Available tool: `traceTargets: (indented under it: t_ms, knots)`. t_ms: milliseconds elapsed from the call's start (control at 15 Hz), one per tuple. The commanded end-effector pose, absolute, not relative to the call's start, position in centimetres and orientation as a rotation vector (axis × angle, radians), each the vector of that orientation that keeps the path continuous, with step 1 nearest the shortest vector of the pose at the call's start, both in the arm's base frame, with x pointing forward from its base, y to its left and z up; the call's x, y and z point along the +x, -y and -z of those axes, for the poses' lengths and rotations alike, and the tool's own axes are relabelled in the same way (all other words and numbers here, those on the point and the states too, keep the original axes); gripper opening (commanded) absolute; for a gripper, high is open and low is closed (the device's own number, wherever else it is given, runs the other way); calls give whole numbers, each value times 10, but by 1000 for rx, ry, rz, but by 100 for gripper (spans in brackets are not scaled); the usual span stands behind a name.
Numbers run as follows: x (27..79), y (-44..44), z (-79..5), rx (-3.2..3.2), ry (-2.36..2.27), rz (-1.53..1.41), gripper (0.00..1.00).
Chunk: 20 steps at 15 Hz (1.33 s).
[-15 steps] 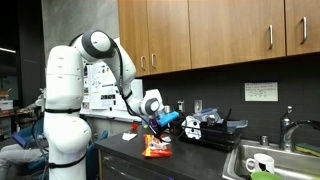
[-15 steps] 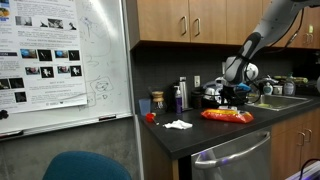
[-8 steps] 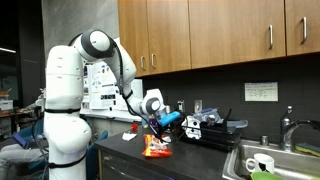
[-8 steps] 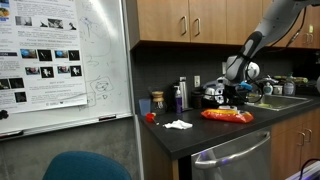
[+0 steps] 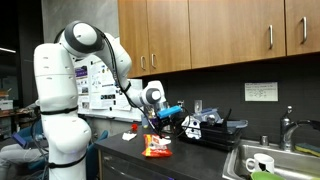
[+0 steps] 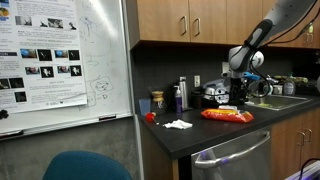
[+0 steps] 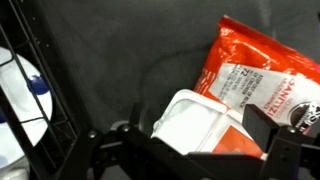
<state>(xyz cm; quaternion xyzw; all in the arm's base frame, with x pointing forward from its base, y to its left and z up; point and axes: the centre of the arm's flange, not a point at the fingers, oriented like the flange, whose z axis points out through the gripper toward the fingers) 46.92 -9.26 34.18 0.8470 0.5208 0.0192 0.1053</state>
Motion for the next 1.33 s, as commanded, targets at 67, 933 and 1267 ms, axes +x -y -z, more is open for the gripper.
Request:
traceTargets:
  t_ms: [67,933,1267]
  knots:
    - [435,90,-376,2660,-1336,53,100]
    - [431,92,-373,2699,-1280,-35,100]
    - [405,73,-366,2828,-1074,-70,100]
